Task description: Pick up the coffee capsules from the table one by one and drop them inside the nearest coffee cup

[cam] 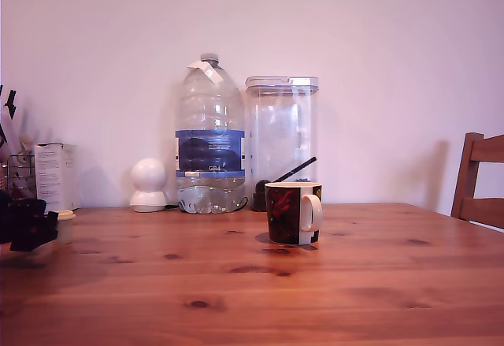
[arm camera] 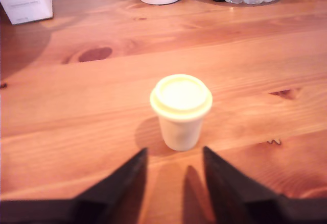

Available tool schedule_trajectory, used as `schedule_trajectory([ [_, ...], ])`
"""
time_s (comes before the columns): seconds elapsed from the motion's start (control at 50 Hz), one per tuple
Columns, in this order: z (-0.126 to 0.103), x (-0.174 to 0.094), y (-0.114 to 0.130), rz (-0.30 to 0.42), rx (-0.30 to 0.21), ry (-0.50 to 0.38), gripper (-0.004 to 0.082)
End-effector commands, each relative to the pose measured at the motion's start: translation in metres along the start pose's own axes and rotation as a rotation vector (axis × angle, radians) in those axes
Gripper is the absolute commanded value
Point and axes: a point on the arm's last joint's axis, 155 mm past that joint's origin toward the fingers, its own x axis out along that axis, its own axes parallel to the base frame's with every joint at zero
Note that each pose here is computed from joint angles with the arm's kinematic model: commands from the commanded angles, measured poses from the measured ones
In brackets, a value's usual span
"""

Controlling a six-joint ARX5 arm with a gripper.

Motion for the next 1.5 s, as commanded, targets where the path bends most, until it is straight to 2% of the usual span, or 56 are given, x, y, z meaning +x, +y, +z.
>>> schedule_trajectory([
  [0.0, -0.009, -0.003, 0.002, 0.011, 0.002, 0.015, 0.0607],
  [0.44, -0.004, 0.0, -0.003, 0.004, 0.007, -0.015, 0.0607],
  [1.3, -0.006, 0.033, -0.003, -0.02, -0.009, 0.085, 0.0603],
  [1.38, -0.006, 0.034, -0.003, -0.023, -0.011, 0.09, 0.0593],
  [1.48, -0.006, 0.036, -0.003, -0.023, -0.012, 0.093, 0.0529],
])
